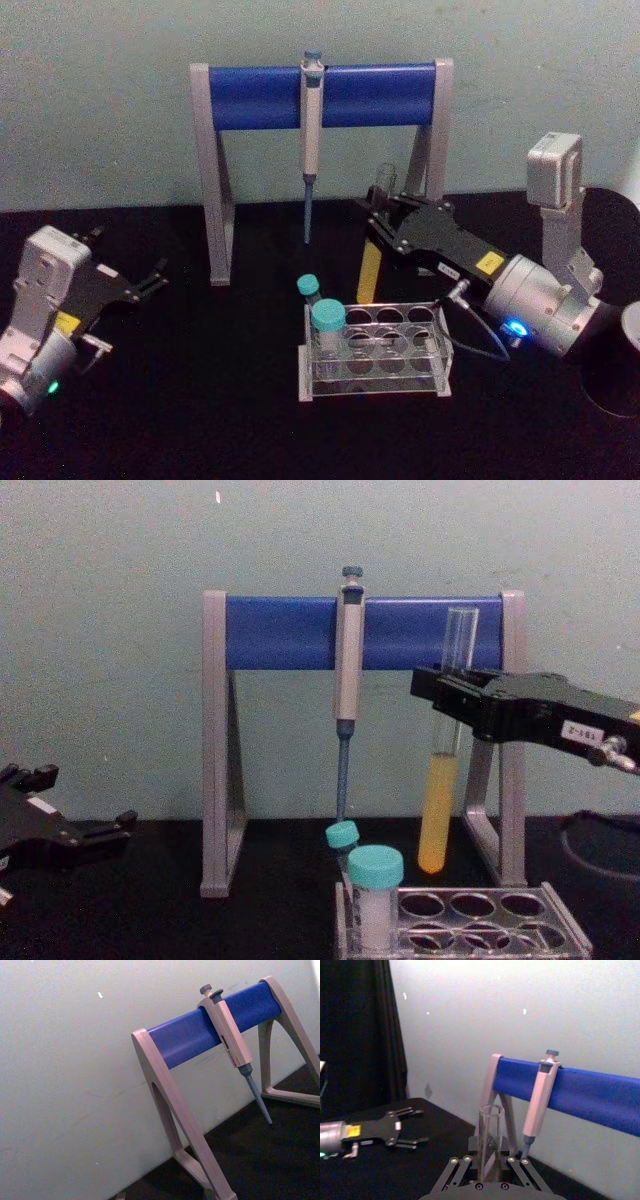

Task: Pick up the test tube from the test tube rack, shake it, then place it back into the test tube rack.

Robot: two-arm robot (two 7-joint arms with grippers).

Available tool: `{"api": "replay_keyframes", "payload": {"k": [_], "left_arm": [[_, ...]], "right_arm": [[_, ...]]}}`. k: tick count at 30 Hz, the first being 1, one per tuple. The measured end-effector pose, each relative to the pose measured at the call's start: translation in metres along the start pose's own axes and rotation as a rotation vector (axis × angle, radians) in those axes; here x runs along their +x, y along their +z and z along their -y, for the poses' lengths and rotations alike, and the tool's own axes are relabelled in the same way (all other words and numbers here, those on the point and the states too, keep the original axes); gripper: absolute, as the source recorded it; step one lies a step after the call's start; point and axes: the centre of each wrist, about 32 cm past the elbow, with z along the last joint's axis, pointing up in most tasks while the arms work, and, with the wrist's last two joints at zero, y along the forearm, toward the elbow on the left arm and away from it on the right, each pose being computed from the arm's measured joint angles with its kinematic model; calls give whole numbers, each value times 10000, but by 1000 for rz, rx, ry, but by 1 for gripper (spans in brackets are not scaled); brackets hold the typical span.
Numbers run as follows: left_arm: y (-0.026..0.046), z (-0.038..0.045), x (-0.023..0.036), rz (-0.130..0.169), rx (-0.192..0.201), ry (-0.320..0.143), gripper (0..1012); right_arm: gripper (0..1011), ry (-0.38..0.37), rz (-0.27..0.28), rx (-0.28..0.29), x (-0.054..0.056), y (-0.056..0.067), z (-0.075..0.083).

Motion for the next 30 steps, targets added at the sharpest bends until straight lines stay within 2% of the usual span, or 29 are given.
{"api": "replay_keyframes", "payload": {"k": [5, 13, 17, 23, 30], "left_arm": [[0, 0, 0, 0, 0, 0, 1001], [0, 0, 0, 0, 0, 0, 1001], [0, 0, 0, 0, 0, 0, 1001], [0, 0, 0, 0, 0, 0, 1001], [0, 0, 0, 0, 0, 0, 1001]], "right_arm": [[230, -36, 19, 8, 40, -22, -49], [232, -64, 37, 6, 66, -9, -27], [232, -77, 55, -6, 73, 14, 12], [230, -100, 88, -55, 75, 74, 142], [232, -69, 87, -95, 2, 141, 268]]}}
